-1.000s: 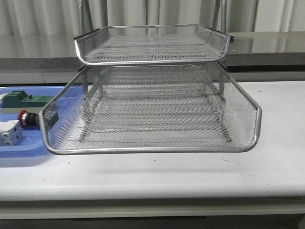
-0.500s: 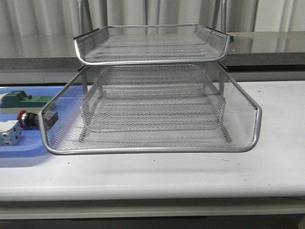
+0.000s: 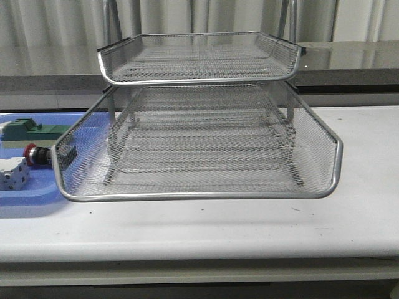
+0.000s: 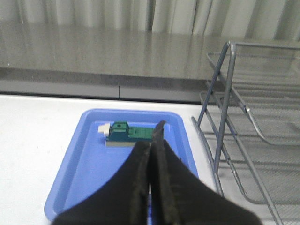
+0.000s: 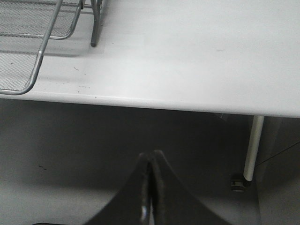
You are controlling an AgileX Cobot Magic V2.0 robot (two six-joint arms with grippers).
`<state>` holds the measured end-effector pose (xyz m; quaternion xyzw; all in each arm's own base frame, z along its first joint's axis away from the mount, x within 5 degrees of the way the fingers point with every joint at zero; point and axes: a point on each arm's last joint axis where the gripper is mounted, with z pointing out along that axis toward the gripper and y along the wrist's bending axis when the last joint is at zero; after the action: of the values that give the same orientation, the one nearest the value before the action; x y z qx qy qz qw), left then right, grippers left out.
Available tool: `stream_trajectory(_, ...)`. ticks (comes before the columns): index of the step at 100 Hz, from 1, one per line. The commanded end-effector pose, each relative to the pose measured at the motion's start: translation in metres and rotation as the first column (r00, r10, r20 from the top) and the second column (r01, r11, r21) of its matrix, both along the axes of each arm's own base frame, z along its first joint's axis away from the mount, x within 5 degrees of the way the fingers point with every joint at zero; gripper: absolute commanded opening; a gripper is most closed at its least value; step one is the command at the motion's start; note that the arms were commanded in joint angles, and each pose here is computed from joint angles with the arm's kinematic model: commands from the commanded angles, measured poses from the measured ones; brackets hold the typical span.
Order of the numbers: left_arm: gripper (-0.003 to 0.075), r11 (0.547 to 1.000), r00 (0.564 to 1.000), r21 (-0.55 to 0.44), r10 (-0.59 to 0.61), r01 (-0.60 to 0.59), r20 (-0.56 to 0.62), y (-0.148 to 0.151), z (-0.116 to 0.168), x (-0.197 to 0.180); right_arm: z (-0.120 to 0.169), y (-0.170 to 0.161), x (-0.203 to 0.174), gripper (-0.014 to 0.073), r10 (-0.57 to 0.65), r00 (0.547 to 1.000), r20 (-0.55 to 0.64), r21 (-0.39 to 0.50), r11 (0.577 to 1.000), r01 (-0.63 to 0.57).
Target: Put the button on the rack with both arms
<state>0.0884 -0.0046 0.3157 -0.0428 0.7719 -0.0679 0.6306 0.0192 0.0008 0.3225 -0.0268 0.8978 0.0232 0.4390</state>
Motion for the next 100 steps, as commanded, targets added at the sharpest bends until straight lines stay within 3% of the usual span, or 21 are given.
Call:
stream_trajectory(1, -0.002, 1.0, 0.999, -0.014, -0.003, 0.002, -0.052, -0.001, 0.029, 0.02, 0.013, -0.001, 0.003, -0.0068, -0.009, 0.997, 0.074, -0.007, 1.0, 0.009)
stream_trajectory(13, -0.002, 0.997, 0.978, 0.065, -0.027, 0.041, -0.205, -0.002, 0.043, 0.05, 0.013, -0.001, 0.003, -0.0068, -0.009, 0.997, 0.074, -0.007, 1.0, 0.009)
stream_trajectory(31, -0.002, 0.994, 0.937, 0.08, -0.036, 0.068, -0.348, -0.004, 0.048, 0.093, 0.013, -0.001, 0.003, -0.0068, -0.009, 0.997, 0.074, -0.007, 1.0, 0.009)
stream_trajectory(69, -0.0006, 0.98, 0.878, 0.141, -0.055, 0.138, -0.476, -0.005, 0.034, 0.137, 0.013, -0.001, 0.003, -0.0068, -0.009, 0.997, 0.074, -0.007, 1.0, 0.009)
stream_trajectory(81, 0.0132, 0.967, 0.861, 0.179, -0.068, 0.181, -0.503, -0.005, 0.032, 0.135, 0.013, -0.001, 0.003, -0.0068, -0.009, 0.997, 0.074, -0.007, 1.0, 0.009)
stream_trajectory(100, 0.0549, 0.966, 0.851, 0.178, -0.07, 0.188, -0.52, -0.005, 0.031, 0.133, 0.013, -0.001, 0.003, -0.0068, -0.009, 0.997, 0.074, -0.007, 1.0, 0.009)
